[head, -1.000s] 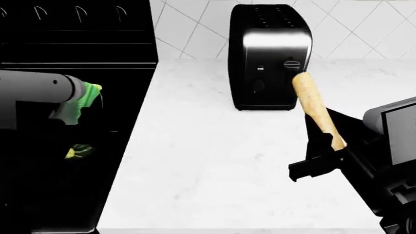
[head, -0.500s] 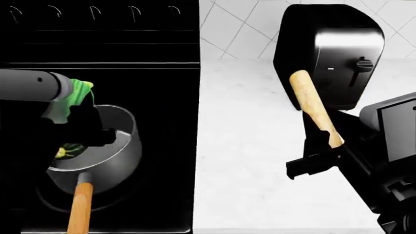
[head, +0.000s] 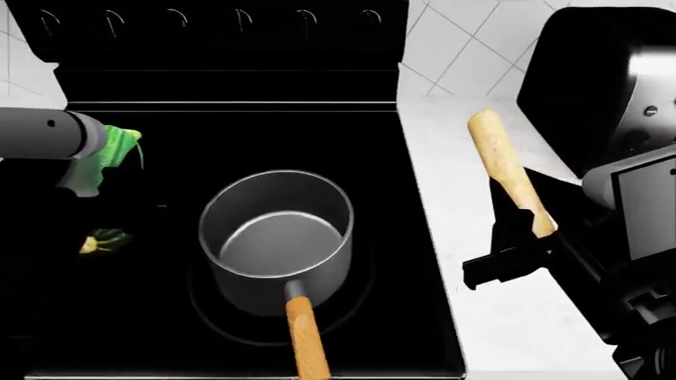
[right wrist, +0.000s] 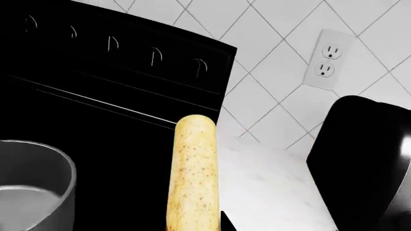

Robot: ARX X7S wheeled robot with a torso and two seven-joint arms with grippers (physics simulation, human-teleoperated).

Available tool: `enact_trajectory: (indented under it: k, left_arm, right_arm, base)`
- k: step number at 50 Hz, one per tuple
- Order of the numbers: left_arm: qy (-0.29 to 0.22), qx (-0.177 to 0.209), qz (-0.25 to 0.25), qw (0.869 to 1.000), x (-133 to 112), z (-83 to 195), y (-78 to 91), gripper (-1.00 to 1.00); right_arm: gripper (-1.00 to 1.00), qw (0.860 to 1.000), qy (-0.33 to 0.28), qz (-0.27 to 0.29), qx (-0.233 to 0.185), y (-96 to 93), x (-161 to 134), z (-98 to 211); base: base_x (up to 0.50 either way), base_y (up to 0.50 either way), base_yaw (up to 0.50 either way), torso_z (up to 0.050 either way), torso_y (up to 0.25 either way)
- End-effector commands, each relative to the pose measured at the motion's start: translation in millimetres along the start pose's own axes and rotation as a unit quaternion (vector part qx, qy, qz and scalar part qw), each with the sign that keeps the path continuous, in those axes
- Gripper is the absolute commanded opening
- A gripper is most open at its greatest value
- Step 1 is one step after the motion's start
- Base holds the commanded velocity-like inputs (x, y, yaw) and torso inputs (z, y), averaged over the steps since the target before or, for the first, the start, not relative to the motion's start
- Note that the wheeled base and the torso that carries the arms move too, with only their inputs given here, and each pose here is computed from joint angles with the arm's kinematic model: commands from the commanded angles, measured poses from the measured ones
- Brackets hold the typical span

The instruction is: Place both pans onto different burners. Then place the zucchini and the sausage on different pans.

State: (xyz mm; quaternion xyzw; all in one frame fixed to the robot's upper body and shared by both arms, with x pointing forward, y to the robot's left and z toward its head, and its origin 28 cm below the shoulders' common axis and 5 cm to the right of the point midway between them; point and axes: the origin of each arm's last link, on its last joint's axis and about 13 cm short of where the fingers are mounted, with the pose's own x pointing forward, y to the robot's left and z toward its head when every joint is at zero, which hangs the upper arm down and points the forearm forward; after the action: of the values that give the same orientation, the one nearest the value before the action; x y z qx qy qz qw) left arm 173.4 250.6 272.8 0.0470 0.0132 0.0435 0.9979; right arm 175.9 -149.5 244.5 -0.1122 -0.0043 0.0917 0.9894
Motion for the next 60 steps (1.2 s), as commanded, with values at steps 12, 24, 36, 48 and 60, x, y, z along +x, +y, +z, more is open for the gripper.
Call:
enact_trajectory:
  k: [12,24,36,48,60]
  left_arm:
    - [-0.01,-0.005,-0.042,0.999,0,2,4.4,-1.0]
    - [-0.011,-0.004,-0.042,0.999,-1,4,4.7,-1.0]
    - [-0.013,-0.005,-0.04,0.999,2,6,6.1,-1.0]
    - [-0.015,-0.006,-0.037,0.999,1,7,6.5,-1.0]
    - [-0.014,-0.006,-0.036,0.999,1,7,7.4,-1.0]
  right_arm:
    - [-1.0,1.0,-0.005,0.0,-0.003,0.3,1,0]
    - [-1.0,1.0,-0.005,-0.001,-0.002,-0.1,1,1]
    - [-1.0,1.0,-0.005,-0.012,0.002,-2.2,3,5]
    - [-1.0,1.0,-0.002,-0.008,0.007,-3.7,5,9]
    - [-1.0,0.997,0.067,0.012,-0.025,-6.7,29,17]
  base:
    - [0.0,0.5,0.0,0.001,0.001]
    - [0.0,0.5,0.0,0.0,0.001]
    - [0.0,0.25,0.0,0.0,0.001]
    - [0.13,0.0,0.0,0.001,0.001]
    - [0.0,0.0,0.0,0.0,0.0]
